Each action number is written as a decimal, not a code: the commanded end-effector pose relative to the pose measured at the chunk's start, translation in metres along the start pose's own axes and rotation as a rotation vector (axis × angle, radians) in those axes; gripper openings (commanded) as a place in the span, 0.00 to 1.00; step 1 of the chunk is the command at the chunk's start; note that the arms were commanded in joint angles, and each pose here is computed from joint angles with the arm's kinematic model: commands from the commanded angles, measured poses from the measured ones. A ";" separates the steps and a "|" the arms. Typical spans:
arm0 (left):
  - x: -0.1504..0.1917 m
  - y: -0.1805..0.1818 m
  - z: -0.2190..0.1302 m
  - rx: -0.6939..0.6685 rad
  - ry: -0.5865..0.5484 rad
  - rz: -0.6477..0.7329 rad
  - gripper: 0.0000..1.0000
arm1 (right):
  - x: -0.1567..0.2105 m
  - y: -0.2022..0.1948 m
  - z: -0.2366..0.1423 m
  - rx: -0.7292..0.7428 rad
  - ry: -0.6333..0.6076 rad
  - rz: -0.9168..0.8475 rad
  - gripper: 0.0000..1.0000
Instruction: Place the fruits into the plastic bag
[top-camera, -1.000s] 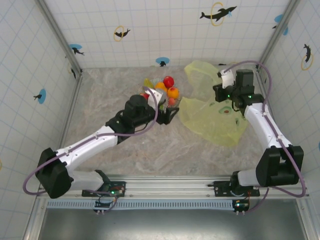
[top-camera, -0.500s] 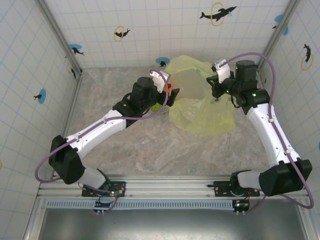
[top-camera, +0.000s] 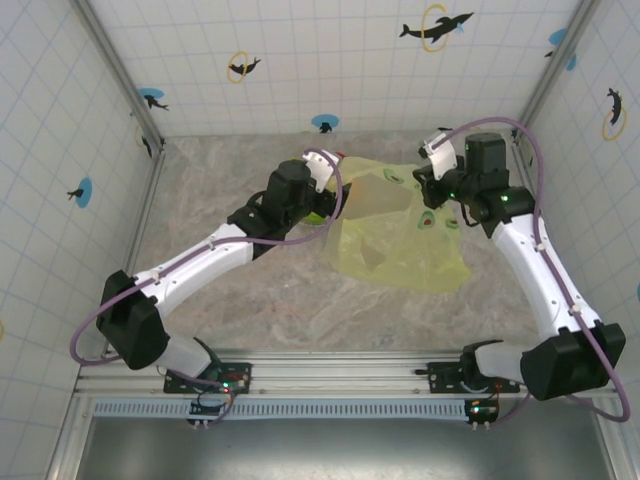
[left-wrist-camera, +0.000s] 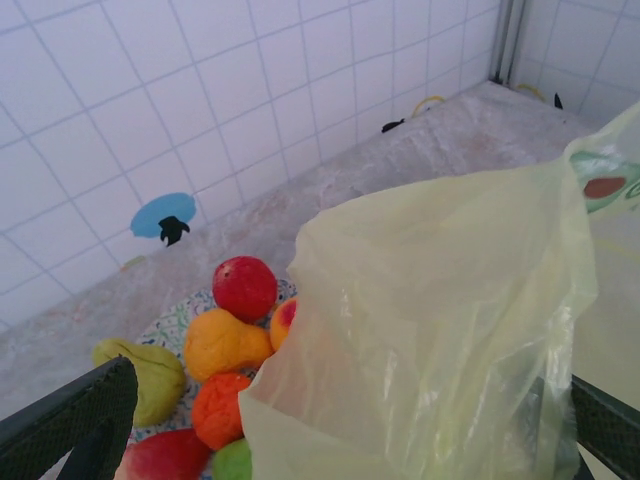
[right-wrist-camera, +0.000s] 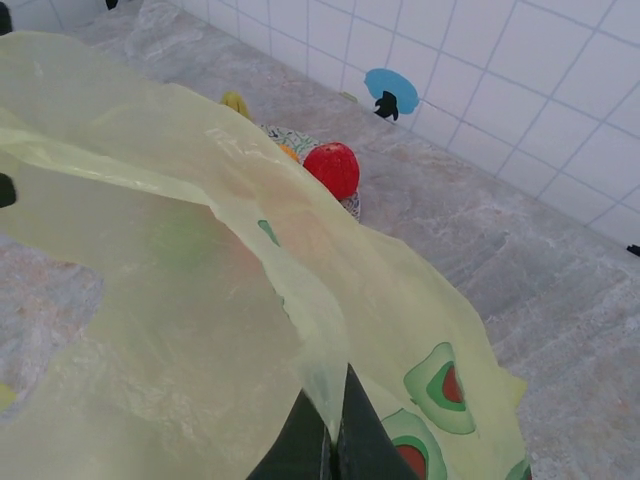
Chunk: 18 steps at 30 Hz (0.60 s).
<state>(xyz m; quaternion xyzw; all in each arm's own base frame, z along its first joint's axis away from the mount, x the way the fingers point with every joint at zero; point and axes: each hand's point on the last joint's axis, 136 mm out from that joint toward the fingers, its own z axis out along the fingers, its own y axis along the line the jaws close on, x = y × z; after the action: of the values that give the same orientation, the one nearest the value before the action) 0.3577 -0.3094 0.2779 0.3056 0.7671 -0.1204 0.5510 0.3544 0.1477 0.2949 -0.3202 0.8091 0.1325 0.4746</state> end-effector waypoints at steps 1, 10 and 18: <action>0.005 -0.001 0.004 -0.009 0.008 0.091 0.98 | 0.000 0.005 -0.012 0.003 -0.012 -0.033 0.00; 0.004 -0.022 0.027 0.097 0.033 0.103 0.61 | 0.011 0.008 -0.012 -0.001 0.001 -0.046 0.00; -0.021 -0.051 0.021 0.273 -0.010 -0.064 0.05 | 0.028 -0.034 -0.006 0.244 0.070 0.051 0.00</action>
<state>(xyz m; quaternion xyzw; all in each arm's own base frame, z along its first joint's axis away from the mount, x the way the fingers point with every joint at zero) 0.3628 -0.3504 0.2549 0.3642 0.7634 -0.1631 0.5078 0.3482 0.1289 0.2738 -0.3022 0.8293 0.0874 0.4619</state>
